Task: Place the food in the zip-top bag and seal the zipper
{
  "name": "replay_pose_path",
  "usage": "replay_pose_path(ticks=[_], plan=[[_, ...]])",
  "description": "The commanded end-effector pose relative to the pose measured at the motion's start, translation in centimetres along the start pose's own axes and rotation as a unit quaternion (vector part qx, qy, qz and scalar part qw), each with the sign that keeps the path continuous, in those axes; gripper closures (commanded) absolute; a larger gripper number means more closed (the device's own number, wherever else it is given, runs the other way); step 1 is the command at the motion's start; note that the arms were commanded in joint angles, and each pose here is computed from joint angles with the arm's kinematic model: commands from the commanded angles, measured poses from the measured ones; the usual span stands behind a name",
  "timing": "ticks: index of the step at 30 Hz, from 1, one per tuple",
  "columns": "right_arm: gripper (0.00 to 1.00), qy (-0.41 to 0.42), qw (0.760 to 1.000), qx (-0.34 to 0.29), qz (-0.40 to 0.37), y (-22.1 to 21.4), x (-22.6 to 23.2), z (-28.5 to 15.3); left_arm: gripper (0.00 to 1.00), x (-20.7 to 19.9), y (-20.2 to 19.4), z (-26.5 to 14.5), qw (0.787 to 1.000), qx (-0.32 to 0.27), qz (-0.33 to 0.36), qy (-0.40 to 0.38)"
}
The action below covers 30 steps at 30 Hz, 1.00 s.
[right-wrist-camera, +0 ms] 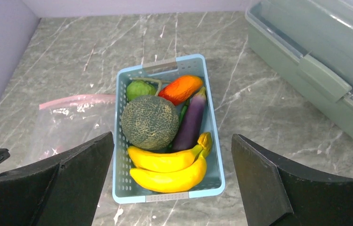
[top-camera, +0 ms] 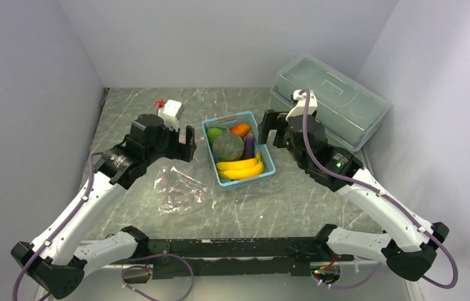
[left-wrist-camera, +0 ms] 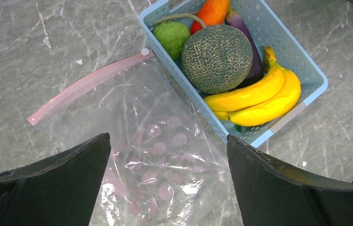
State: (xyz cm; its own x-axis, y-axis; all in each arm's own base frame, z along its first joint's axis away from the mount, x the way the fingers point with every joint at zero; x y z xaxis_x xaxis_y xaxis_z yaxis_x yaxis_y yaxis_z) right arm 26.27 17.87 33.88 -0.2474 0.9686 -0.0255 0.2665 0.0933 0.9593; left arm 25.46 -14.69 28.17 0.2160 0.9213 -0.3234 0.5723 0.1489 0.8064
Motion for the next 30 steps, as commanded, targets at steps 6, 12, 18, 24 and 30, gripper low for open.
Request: replay_pose_path(ticks=[6, 12, 18, 24, 30], plan=[[0.0, 0.041, 0.999, 0.011, -0.011, -0.3, 0.6, -1.2, 0.01, -0.5, 1.7, -1.1, 0.999, -0.029, -0.02, -0.006], [0.0, 0.055, 0.997, 0.032, -0.039, -1.5, 0.7, -1.5, 0.01, -0.4, 2.0, -1.6, 0.999, -0.039, -0.017, -0.004], [0.0, 0.046, 0.996, 0.052, -0.058, -2.5, 0.6, -1.0, 0.01, -0.1, 2.1, -1.6, 0.999, -0.044, -0.015, 0.003], [0.02, 0.05, 0.992, 0.087, -0.081, -4.4, 1.5, 0.7, 0.01, -0.4, 2.0, -1.7, 0.999, -0.041, -0.015, -0.008], [0.06, 0.045, 0.985, 0.127, -0.11, -6.2, 2.2, 3.2, 0.01, -0.6, 1.8, -2.0, 0.999, -0.039, -0.015, -0.017]])
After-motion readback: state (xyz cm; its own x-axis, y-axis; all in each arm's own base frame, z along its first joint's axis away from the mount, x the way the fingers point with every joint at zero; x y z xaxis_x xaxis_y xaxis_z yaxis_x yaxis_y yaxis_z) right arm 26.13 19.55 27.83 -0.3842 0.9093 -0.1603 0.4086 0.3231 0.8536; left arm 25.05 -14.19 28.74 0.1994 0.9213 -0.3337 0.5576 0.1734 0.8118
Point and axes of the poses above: each gripper's point midway between its finger pads, its own z axis out along the fingers, its own x axis along the line the jaws close on, y = z × x, the point moved 2 cm from there along -z, back along the fingers, and after that the axes turned 15 degrees about -z, right-handed, at the moved point
